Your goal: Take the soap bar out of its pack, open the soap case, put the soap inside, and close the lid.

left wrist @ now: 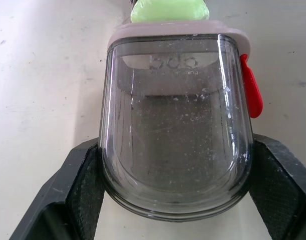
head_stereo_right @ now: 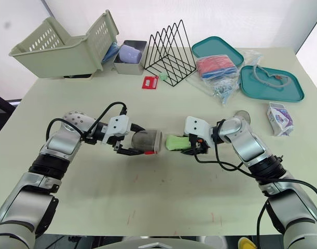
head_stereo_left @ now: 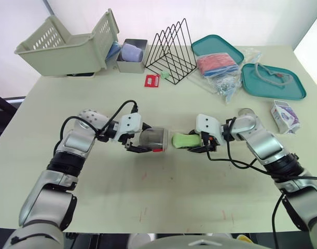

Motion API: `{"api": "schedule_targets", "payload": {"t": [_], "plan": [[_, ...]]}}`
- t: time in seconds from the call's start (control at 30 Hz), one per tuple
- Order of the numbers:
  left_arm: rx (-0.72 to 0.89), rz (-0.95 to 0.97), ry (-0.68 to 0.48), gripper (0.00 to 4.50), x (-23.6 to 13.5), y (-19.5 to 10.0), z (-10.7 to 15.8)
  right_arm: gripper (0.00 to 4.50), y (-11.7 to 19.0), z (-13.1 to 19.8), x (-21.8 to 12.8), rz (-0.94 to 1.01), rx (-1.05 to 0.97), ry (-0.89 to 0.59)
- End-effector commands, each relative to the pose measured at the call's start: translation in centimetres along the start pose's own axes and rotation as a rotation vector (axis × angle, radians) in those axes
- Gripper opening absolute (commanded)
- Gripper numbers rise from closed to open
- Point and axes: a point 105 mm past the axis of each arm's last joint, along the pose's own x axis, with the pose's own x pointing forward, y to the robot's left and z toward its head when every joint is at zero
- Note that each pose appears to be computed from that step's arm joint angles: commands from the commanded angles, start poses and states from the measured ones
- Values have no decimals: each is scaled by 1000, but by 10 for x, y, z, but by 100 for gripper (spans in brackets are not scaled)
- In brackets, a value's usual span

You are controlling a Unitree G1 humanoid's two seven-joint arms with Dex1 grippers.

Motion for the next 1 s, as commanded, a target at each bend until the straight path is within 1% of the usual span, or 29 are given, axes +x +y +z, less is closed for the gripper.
{"api": "schedule_targets", "payload": {"t": [0.03, 0.4, 0.57, 1.0], "plan": [[32, 30, -25, 344, -6, 6, 9, 249, -1, 9, -3, -7, -42, -22], [31, 37, -43, 344, -2, 9, 13, 249, -3, 28, -18, -21, -110, -37], [33, 38, -59, 344, 0, 10, 17, 249, -1, 33, -15, -15, -108, -40], [43, 44, -79, 344, 2, 10, 21, 249, 0, 30, -6, 1, -99, -25]]}}
